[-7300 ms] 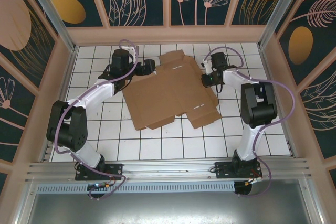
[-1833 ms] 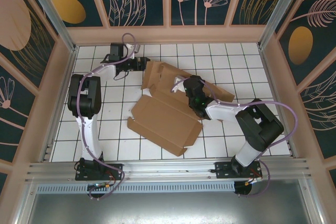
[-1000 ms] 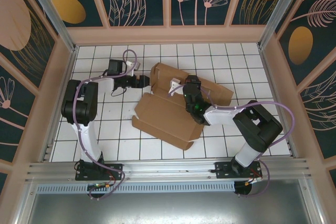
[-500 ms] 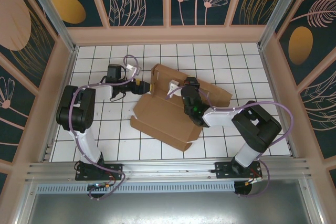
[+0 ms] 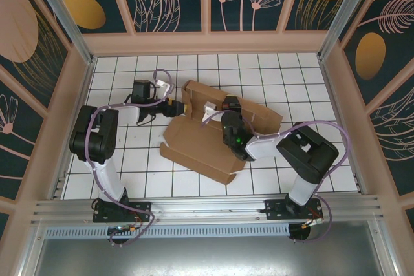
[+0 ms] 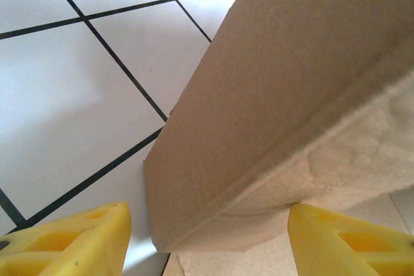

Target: Fold the paper box

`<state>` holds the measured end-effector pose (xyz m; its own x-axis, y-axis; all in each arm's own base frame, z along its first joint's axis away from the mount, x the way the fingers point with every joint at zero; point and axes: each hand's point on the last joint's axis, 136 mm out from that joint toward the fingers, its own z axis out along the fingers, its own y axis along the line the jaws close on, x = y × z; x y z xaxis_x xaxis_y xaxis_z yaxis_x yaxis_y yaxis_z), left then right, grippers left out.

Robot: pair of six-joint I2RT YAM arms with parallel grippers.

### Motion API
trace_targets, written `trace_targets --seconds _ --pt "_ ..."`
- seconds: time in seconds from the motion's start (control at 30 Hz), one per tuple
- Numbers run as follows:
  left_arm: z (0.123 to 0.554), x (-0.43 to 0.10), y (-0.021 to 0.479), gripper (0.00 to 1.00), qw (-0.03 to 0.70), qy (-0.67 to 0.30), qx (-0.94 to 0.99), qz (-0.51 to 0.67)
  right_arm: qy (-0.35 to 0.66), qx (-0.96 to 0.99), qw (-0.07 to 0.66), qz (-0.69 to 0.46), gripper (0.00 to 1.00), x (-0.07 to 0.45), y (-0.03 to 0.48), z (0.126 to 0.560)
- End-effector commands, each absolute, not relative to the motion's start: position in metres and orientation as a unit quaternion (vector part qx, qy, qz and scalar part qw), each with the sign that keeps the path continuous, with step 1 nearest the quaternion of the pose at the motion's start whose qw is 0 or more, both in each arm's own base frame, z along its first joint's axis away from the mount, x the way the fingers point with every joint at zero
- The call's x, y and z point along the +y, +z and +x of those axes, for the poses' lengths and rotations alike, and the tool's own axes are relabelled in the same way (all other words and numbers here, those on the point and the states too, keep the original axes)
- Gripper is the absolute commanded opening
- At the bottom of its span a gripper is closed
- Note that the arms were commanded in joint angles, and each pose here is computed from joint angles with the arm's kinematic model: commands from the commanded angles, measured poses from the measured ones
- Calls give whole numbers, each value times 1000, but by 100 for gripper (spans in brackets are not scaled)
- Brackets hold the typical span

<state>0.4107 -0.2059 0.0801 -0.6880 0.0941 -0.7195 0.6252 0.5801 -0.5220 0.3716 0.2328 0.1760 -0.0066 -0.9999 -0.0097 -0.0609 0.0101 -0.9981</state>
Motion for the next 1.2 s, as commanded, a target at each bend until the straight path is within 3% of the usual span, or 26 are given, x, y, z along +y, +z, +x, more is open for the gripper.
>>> trace_targets --seconds 0.0,0.13,0.53,0.77,0.97,1.17 --pt "419 -207 95 63 352 -387 820 232 -497 503 495 -504 0 238 179 367" --pt "421 -205 98 56 362 -376 822 229 -508 495 501 -497 0 239 182 365" --pt "413 -213 107 53 404 -353 805 254 -467 527 485 -518 0 246 164 357" --pt "415 -215 101 40 397 -347 811 253 -441 554 471 -526 0 247 156 353" --pt "414 -221 104 42 407 -339 808 258 -432 563 462 -532 0 251 151 353" --pt "414 -225 106 37 413 -338 806 255 -427 566 461 -533 0 256 150 355"
